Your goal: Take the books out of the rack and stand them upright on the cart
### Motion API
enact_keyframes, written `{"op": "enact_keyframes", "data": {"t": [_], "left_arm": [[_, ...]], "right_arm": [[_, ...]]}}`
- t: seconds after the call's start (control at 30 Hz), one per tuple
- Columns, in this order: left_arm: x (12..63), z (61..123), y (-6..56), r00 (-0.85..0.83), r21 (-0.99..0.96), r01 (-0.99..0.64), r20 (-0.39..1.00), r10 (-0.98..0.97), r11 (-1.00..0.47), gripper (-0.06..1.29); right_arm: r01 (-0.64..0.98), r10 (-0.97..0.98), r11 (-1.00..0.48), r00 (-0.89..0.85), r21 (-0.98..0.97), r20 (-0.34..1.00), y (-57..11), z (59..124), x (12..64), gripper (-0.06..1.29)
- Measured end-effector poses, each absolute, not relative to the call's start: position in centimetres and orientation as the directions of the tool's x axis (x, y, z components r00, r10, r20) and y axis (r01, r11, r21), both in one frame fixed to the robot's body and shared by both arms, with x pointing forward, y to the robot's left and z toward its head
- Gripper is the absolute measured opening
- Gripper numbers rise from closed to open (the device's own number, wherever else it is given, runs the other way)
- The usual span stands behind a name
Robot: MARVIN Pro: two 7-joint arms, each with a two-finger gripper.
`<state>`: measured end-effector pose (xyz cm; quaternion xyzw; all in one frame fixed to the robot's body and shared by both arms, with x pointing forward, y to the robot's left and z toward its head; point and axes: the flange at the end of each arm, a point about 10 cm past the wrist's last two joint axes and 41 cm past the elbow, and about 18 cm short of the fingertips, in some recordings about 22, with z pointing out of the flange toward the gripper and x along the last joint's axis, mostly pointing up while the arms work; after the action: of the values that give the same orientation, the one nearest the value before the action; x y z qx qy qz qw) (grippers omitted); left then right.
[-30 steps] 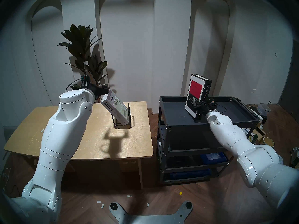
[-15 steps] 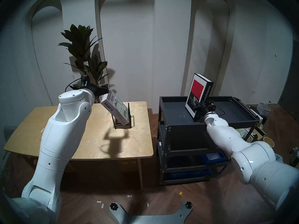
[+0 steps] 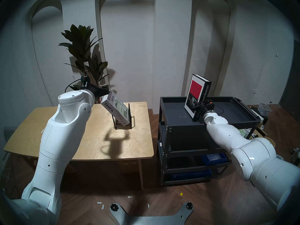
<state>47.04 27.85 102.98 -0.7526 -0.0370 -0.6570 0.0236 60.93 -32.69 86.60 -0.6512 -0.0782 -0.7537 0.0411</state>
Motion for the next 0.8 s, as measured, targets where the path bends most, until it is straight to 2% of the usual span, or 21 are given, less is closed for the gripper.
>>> {"op": "enact_keyframes", "data": {"t": [0.4, 0.8], "left_arm": [[46.9, 103.0, 27.8, 0.149, 0.025, 0.076, 0.988, 0.036, -0.997, 1.25], [46.5, 102.7, 27.5, 0.172, 0.035, 0.067, 0.984, 0.046, -0.997, 1.25]], "right_arm": [[0.176, 0.115, -0.975, -0.128, 0.136, 0.985, -33.0, 90.3, 62.5, 0.66], [0.159, 0.118, -0.98, -0.023, 0.121, 0.993, -32.4, 88.7, 61.6, 0.66]]}}
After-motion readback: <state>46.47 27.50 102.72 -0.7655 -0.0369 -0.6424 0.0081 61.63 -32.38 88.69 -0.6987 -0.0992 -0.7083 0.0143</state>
